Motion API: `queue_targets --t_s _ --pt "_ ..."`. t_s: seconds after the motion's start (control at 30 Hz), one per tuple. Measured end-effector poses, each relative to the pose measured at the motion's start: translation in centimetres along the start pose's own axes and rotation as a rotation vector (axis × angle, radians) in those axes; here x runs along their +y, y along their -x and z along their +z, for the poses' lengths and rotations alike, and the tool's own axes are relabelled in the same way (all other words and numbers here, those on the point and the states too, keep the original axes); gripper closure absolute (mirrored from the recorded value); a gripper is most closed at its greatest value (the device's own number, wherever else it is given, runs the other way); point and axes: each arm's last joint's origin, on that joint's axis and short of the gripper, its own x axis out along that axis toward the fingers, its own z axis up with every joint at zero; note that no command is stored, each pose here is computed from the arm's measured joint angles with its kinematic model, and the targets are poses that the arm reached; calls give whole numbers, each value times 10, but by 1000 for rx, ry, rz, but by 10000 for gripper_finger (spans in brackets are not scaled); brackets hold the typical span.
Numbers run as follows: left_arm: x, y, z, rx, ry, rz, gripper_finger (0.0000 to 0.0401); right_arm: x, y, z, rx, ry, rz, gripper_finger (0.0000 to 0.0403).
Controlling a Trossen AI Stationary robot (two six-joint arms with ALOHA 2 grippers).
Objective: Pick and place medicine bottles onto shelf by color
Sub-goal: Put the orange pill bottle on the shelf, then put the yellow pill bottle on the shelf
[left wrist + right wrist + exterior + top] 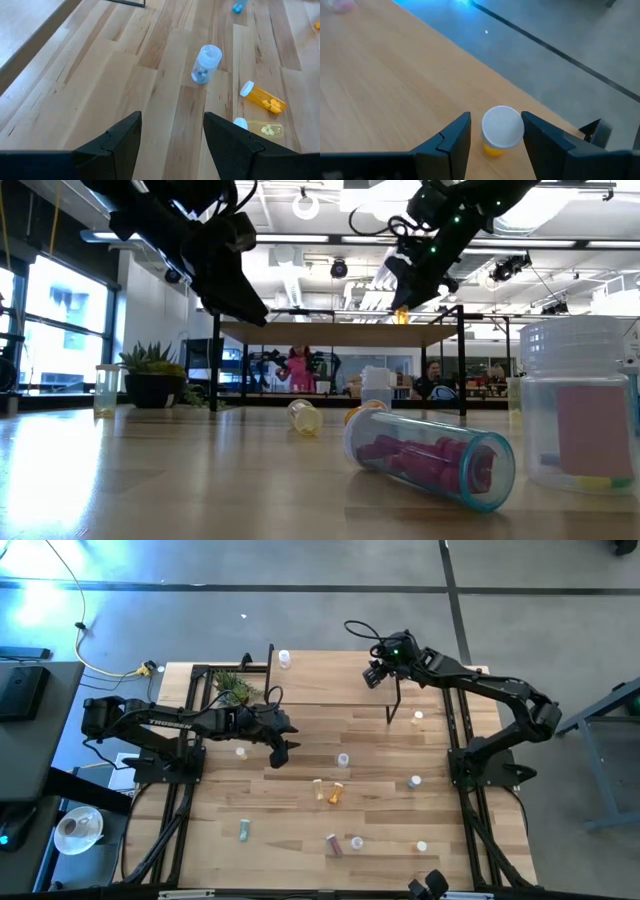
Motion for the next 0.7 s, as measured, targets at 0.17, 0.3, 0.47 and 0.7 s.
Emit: queue_targets --t_s 0.17,0.3,0.47,0.7 --pt "0 4 -2 27 0 3 197 -3 17 6 -50 -11 5 238" --pt "1 12 -3 41 26 5 197 -7 34 10 -88 -17 9 238" --pt "-4 30 -5 64 46 -5 197 -5 55 11 -126 17 30 238" --pt "-19 56 -14 118 110 -53 197 9 75 8 -139 67 95 238"
